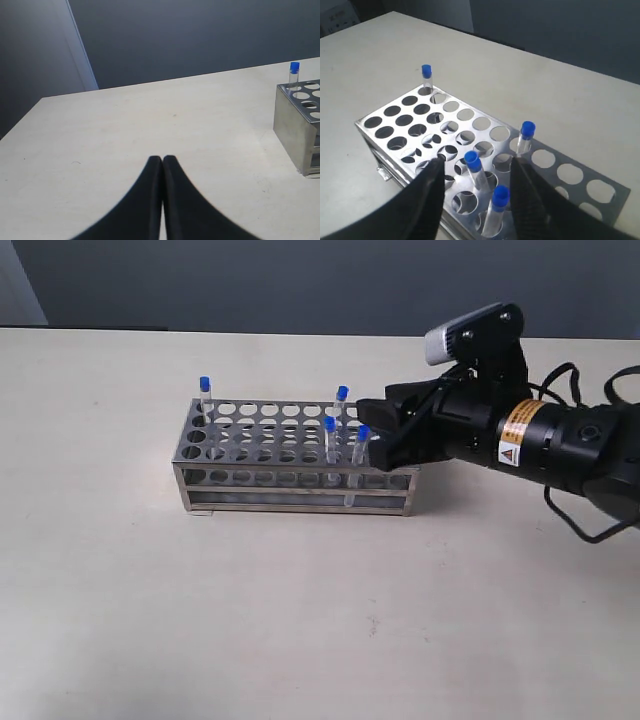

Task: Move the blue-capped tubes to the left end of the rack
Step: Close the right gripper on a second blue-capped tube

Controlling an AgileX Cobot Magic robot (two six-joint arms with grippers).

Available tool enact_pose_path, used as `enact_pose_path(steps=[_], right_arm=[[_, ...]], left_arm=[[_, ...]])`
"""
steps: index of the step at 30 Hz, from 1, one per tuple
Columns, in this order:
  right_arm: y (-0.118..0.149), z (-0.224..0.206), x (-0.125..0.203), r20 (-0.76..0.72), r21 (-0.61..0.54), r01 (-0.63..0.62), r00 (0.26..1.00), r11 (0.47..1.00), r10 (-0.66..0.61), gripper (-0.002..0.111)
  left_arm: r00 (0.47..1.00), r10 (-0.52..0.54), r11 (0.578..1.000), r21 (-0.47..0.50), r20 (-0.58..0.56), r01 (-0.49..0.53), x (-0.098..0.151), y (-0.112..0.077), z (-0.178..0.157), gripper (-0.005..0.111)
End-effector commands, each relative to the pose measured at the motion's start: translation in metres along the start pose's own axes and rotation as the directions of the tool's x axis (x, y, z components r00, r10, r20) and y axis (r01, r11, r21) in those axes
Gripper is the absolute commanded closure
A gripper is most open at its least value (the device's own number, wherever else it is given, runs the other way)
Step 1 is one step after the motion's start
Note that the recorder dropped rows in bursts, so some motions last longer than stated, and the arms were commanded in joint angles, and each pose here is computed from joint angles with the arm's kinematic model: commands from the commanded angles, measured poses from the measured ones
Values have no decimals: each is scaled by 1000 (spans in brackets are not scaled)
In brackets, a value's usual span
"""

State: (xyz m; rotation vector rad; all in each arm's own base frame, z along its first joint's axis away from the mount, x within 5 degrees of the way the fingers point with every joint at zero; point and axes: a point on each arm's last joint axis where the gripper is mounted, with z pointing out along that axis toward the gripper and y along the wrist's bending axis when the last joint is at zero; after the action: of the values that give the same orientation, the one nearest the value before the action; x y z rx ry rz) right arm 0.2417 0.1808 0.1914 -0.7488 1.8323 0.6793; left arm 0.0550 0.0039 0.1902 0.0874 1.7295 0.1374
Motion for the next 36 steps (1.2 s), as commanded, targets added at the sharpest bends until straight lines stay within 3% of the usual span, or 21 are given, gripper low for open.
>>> enact_pose_path(steps=[1, 14, 36], right_arm=[[-5, 14, 17, -2, -9, -28, 1000, 1000, 28, 67], [-13, 33, 41, -5, -2, -84, 996, 996, 84, 67], [-16, 42, 59, -18, 0, -72, 997, 997, 72, 67]], left_arm=[[1000, -5, 1000, 8, 12, 5, -2, 0, 0, 106], [1000, -5, 1000, 8, 12, 5, -2, 0, 0, 106], [1000, -5, 1000, 8, 12, 5, -2, 0, 0, 106]])
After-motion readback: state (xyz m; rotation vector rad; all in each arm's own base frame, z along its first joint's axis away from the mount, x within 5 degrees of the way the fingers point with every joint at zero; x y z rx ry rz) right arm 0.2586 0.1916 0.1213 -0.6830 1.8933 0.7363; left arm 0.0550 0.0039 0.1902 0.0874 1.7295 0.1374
